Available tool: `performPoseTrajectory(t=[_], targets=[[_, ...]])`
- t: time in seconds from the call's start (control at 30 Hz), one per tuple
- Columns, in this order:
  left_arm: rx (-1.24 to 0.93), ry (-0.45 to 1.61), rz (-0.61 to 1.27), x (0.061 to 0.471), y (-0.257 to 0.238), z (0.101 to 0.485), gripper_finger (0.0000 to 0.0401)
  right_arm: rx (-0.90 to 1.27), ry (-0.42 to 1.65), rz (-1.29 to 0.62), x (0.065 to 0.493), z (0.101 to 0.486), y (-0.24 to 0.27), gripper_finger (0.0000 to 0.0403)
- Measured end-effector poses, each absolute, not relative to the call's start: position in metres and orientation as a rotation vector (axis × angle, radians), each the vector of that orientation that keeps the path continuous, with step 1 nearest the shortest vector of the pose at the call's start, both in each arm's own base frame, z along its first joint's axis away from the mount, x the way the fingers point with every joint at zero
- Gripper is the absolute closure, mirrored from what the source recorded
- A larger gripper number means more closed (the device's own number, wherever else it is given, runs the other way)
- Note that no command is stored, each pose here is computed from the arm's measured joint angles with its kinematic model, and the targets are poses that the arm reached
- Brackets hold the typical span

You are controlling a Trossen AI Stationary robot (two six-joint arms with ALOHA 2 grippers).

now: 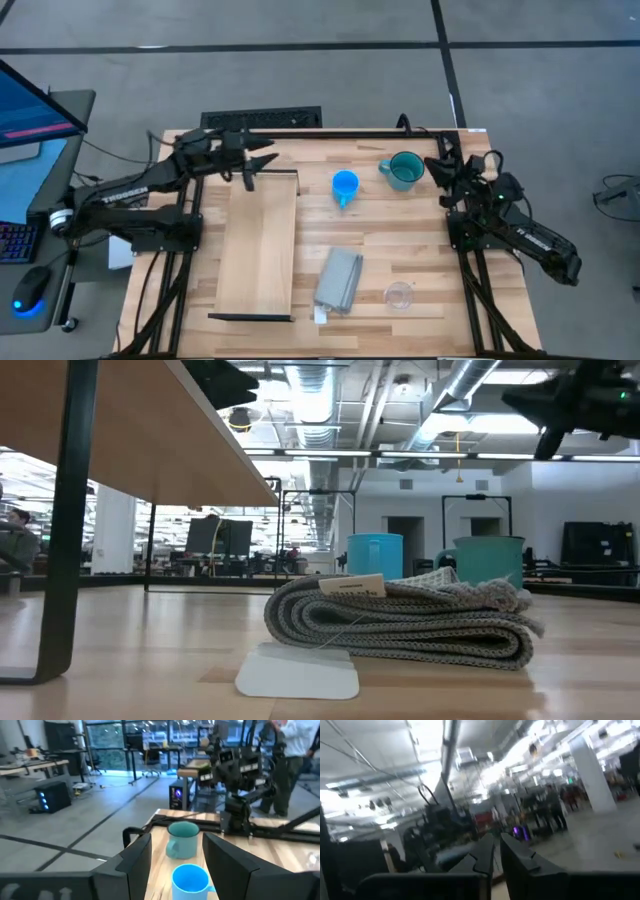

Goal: Stack small to large cups/mugs on shelf
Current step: Put the transparent mug on the shelf

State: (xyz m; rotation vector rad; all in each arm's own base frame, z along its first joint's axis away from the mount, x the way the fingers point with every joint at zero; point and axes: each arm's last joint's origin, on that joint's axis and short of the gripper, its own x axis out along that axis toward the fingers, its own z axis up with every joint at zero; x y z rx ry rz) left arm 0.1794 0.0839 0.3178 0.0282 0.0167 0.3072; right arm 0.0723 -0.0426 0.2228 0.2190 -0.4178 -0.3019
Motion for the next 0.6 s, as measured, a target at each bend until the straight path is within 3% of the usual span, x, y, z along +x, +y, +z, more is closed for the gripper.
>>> performPoseTrajectory(t=[0.13, 0.4, 0.6], targets=[[0.009, -0.009, 0.329, 0.16, 0.078, 0.309, 0.0232, 0.244, -0.366, -0.313, 0.074, 0.218, -0.044, 0.0325], [-0.016, -0.036, 0.396, 0.136, 0.071, 0.288, 0.0232, 0.296, -0.376, -0.299, 0.074, 0.218, -0.043, 0.0246], [0.03, -0.067, 0.47, 0.126, 0.068, 0.288, 0.0232, 0.318, -0.387, -0.318, 0.074, 0.218, -0.044, 0.0215]])
